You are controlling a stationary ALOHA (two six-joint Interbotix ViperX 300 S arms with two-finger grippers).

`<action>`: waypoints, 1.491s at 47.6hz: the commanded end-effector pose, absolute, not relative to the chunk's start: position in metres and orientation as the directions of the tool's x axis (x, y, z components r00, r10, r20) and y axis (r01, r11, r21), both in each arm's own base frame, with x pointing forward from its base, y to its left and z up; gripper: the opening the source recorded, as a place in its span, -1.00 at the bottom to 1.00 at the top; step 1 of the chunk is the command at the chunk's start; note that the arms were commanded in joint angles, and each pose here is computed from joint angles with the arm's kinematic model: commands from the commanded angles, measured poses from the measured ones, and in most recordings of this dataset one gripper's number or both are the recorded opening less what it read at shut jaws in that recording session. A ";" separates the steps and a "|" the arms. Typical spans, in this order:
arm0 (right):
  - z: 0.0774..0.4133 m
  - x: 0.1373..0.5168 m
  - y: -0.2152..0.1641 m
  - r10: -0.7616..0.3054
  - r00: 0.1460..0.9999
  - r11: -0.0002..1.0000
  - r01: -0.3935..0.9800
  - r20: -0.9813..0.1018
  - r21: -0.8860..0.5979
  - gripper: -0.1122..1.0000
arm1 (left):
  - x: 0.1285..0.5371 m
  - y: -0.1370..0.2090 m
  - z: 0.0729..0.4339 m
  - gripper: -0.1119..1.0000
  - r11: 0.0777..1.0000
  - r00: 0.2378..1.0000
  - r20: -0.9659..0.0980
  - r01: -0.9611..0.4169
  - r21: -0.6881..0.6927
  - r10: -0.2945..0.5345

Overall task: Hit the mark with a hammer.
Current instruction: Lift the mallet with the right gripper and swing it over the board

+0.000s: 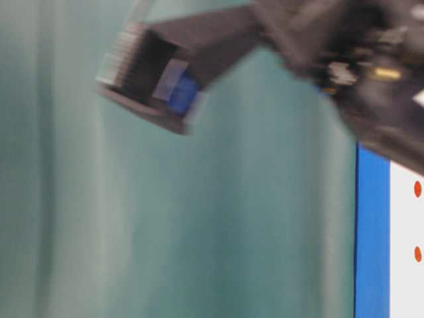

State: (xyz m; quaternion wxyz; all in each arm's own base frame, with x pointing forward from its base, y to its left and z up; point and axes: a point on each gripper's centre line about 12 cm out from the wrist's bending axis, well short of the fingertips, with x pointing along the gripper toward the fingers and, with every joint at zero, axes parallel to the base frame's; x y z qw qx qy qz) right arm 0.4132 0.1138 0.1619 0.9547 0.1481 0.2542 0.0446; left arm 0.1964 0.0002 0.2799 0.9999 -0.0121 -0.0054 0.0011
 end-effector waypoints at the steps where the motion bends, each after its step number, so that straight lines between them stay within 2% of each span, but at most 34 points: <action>1: 0.202 0.409 0.111 0.176 0.897 0.948 -0.044 -0.405 0.316 -0.63 | 0.196 0.000 0.287 -0.80 1.000 0.999 0.034 0.000 -0.029 0.001; 10: 0.231 0.395 0.110 0.203 0.901 0.947 -0.082 -0.383 0.310 -0.63 | 0.195 0.000 0.287 -0.80 1.000 0.999 0.032 0.000 -0.029 0.001; 20: 0.233 0.394 0.101 0.184 0.908 0.952 -0.068 -0.377 0.300 -0.63 | 0.195 0.000 0.285 -0.80 0.999 1.000 0.018 -0.001 -0.032 0.001; 26: 0.232 0.398 0.081 0.139 0.915 0.961 -0.033 -0.378 0.273 -0.63 | 0.195 0.000 0.285 -0.80 0.999 1.000 0.018 0.000 -0.033 0.001; 32: 0.232 0.403 0.045 0.060 0.922 0.967 0.040 -0.381 0.250 -0.63 | 0.195 0.000 0.285 -0.80 0.999 1.000 0.018 0.000 -0.053 0.001; 41: 0.234 0.404 0.004 -0.029 0.923 0.983 0.097 -0.383 0.159 -0.63 | 0.195 0.000 0.285 -0.80 0.998 1.000 0.017 0.000 -0.059 0.001; 55: 0.239 0.405 -0.007 -0.054 0.929 0.993 0.088 -0.365 0.076 -0.63 | 0.195 0.000 0.285 -0.80 0.998 1.000 0.017 0.000 -0.061 0.001; 62: 0.250 0.405 -0.008 -0.060 0.947 0.997 0.043 -0.317 -0.059 -0.63 | 0.195 0.000 0.285 -0.80 0.997 1.000 0.017 0.000 -0.075 0.001; 71: 0.265 0.406 -0.018 -0.091 0.971 0.951 0.018 -0.222 -0.309 -0.63 | 0.195 0.000 0.285 -0.80 0.996 1.000 0.017 -0.001 -0.093 0.003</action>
